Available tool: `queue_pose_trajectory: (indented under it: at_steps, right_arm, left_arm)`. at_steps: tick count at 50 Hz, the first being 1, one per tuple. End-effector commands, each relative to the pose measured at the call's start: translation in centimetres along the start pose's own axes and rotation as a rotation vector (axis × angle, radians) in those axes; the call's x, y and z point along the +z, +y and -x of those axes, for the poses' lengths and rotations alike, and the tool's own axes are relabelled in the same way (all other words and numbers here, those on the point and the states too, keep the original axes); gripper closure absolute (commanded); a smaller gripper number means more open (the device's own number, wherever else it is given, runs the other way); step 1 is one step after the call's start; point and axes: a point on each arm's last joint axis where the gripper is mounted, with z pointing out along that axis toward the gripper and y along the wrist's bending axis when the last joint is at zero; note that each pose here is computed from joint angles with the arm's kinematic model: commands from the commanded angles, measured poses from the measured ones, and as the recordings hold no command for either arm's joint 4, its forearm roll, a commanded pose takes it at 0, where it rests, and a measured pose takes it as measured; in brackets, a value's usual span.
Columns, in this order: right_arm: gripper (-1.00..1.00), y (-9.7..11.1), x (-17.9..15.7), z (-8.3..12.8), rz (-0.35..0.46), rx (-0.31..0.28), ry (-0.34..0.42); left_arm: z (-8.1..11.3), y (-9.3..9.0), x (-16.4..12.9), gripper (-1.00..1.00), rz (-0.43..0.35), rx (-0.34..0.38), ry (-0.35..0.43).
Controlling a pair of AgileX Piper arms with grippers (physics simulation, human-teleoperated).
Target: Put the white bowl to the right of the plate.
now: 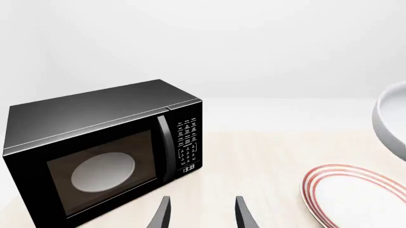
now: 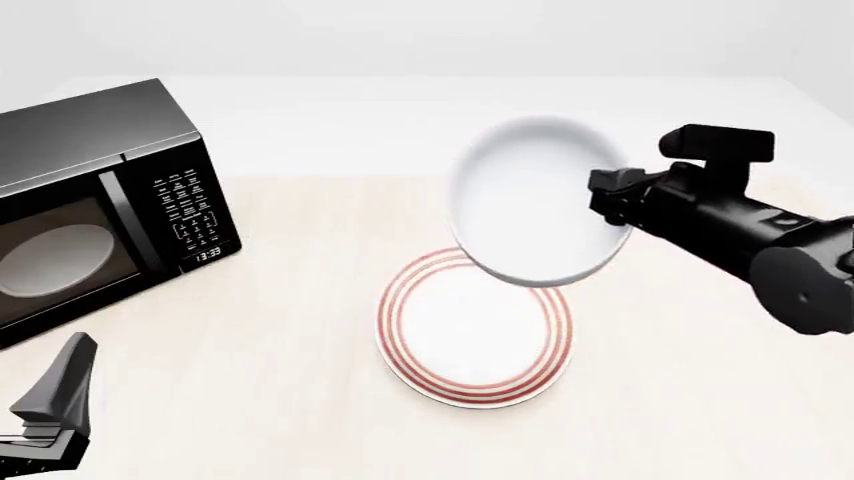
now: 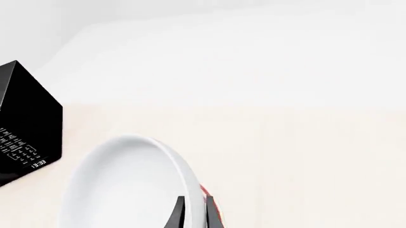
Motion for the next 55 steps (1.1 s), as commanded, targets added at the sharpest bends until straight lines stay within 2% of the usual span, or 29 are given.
queue_pose_trajectory:
  at_steps: [1,10,17,34,38,55]
  right_arm:
    - [1.00,-3.2,-2.3,-0.4,-0.131,0.096,-0.036]
    - [1.00,-4.1,-3.9,-1.7,-0.163,0.132,-0.056]
    - [1.00,-5.3,-4.7,-3.5,-0.207,0.186,-0.068]
    - [1.00,-7.1,-6.2,-4.9,-0.293,0.231,-0.085]
    - [1.00,-7.2,-6.6,-4.6,-0.305,0.231,-0.090]
    - [1.00,-9.1,-6.9,-5.9,-0.393,0.283,-0.087]
  left_arm:
    - [0.0,0.0,0.0,-1.00,0.000,0.000,0.000]
    - [0.0,0.0,0.0,-1.00,0.000,0.000,0.000]
    - [0.0,0.0,0.0,-1.00,0.000,0.000,0.000]
    - [0.0,0.0,0.0,-1.00,0.000,0.000,0.000]
    - [0.0,0.0,0.0,-1.00,0.000,0.000,0.000]
    - [0.0,0.0,0.0,-1.00,0.000,0.000,0.000]
